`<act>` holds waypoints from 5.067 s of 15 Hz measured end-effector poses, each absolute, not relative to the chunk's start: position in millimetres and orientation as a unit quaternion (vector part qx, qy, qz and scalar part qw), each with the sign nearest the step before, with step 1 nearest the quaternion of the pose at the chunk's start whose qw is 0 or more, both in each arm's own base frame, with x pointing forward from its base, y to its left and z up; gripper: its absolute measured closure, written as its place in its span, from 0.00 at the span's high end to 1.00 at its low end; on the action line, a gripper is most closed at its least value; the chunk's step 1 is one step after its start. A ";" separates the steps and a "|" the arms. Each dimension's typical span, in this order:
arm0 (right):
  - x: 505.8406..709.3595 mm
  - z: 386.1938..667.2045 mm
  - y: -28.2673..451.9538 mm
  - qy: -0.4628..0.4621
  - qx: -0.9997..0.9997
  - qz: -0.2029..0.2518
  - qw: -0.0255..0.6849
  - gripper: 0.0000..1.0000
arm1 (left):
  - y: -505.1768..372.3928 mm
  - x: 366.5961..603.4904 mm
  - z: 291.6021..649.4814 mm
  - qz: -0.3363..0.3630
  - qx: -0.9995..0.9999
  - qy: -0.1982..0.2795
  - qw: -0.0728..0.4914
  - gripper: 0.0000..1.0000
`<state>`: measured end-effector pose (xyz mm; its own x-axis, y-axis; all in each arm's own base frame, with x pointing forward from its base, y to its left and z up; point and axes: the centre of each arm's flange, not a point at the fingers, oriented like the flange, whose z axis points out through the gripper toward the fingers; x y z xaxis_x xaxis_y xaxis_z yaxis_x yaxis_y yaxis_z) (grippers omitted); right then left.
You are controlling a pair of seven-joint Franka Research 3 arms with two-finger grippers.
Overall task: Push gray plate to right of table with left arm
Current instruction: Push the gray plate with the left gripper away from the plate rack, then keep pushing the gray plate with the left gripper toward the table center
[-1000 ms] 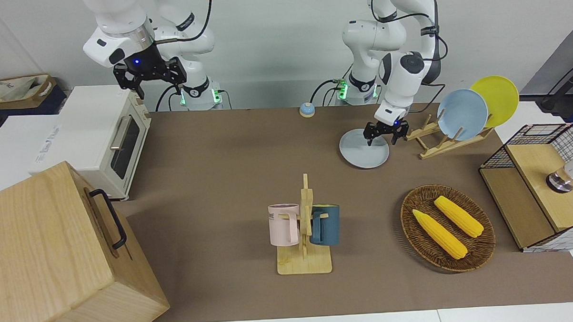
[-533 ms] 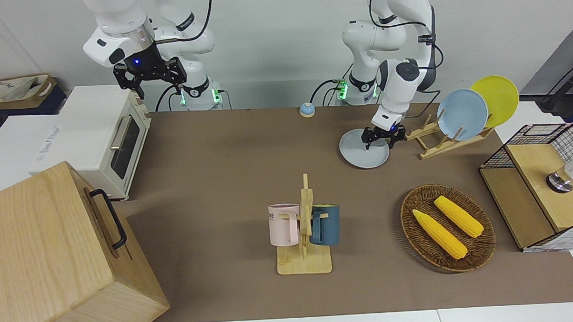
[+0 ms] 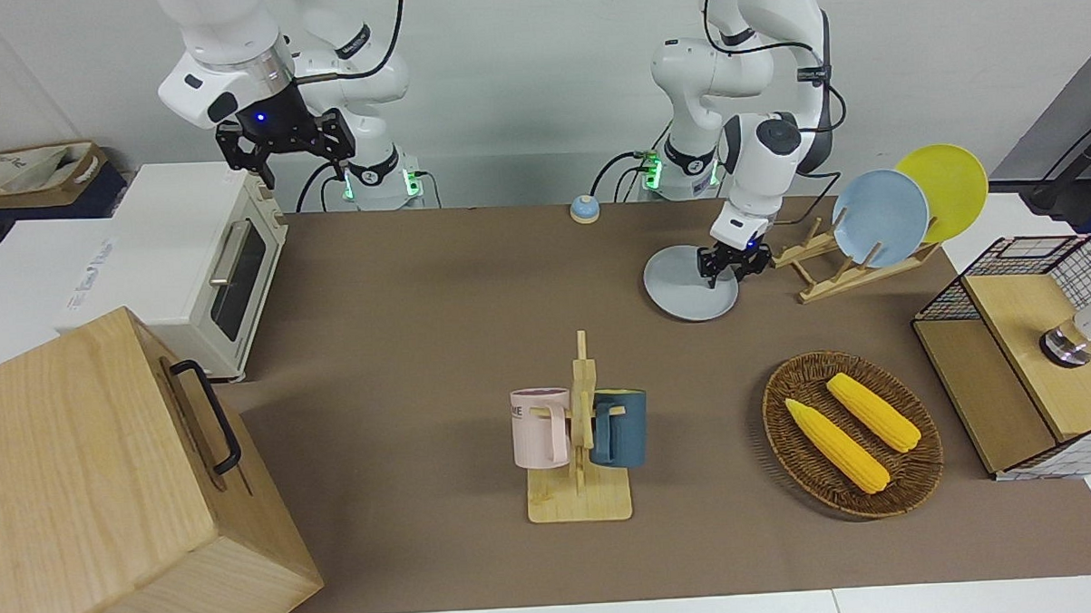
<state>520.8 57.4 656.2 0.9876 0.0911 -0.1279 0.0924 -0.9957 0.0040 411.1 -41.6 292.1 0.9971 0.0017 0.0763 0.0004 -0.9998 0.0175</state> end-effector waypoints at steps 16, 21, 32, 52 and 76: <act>520.8 656.2 57.4 0.046 0.997 -0.064 0.005 0.99 | -42.5 410.8 291.0 0.037 0.999 0.018 0.009 0.09; 520.8 656.2 57.4 0.046 0.997 -0.064 0.005 0.99 | -54.6 410.8 287.9 0.034 0.999 0.030 0.008 0.08; 520.8 656.2 57.4 0.046 0.997 -0.064 0.005 0.99 | -84.7 410.4 287.8 0.034 0.998 0.045 0.010 0.08; 520.8 656.2 57.4 0.046 0.997 -0.064 0.005 0.99 | -214.4 401.9 269.9 0.055 0.995 0.076 0.026 0.00; 520.8 656.2 57.4 0.046 0.997 -0.064 0.005 0.99 | -422.9 391.5 283.1 0.040 0.988 0.110 0.098 0.00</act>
